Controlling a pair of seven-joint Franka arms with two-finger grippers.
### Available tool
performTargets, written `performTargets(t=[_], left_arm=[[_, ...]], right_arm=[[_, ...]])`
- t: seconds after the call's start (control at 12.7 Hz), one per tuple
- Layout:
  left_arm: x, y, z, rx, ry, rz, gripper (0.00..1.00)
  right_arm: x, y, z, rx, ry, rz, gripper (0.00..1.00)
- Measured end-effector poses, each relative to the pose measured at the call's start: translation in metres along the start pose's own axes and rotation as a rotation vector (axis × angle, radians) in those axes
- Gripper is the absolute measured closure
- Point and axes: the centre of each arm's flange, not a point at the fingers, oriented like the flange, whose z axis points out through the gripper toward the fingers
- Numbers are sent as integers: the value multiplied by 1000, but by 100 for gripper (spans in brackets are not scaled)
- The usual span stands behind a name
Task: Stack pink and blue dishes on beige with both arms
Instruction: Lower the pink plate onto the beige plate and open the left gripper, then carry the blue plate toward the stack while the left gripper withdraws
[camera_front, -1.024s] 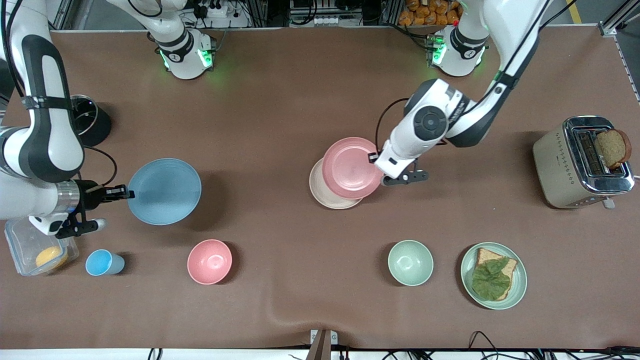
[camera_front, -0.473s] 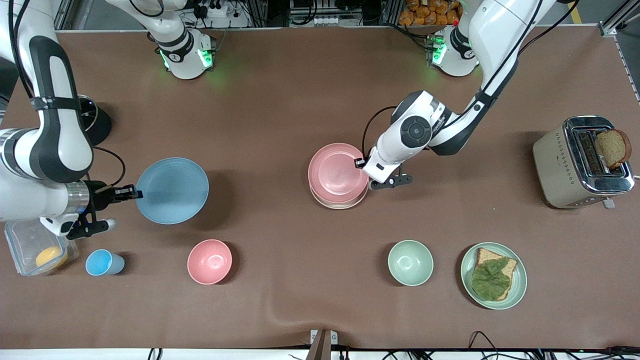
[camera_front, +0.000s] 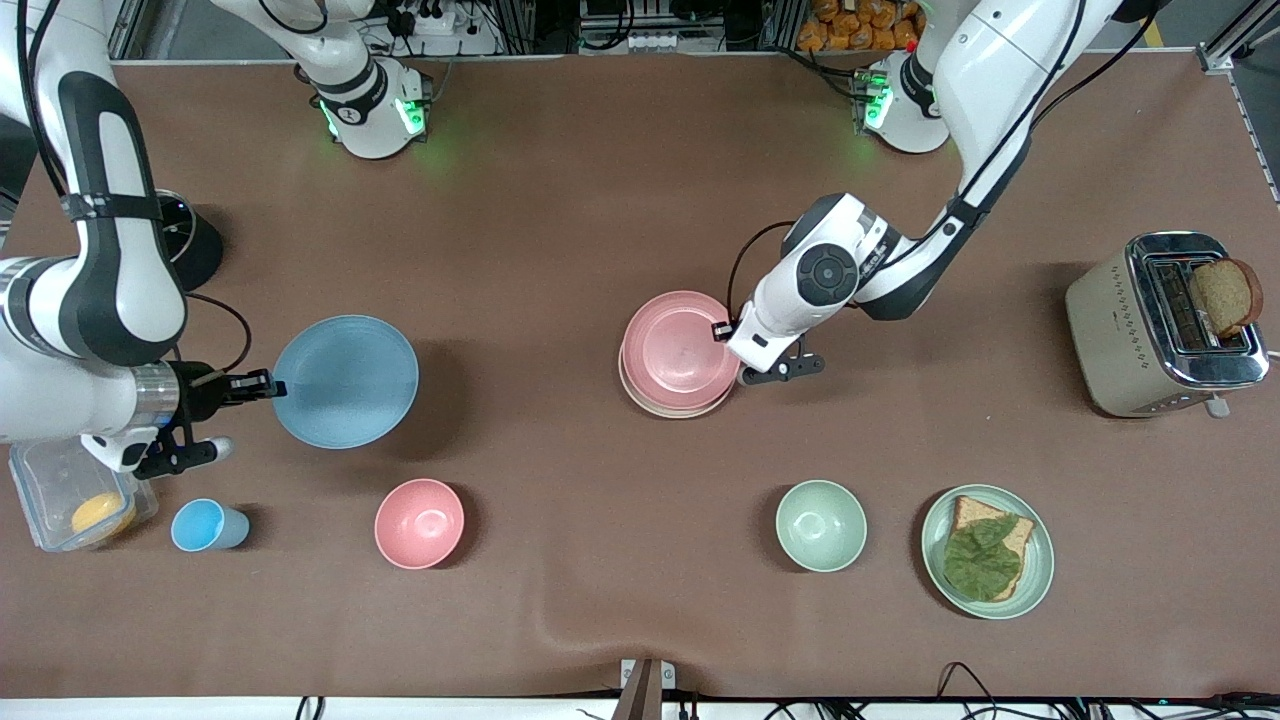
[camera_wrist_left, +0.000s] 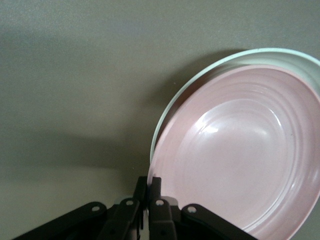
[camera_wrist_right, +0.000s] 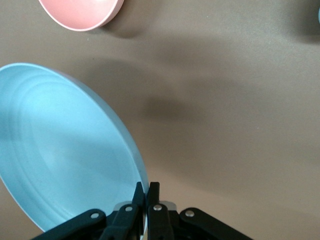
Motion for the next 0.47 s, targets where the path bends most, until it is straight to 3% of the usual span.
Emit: performTargets(t=[0.16,0.47], left_arm=[[4,3,-7,-12,12,-43,90],[21,14,-36,-60,61,-88,49]], right_arm=[[0,-1,0,1,-1,-1,95],[3,-10,3,57,13,17,95]])
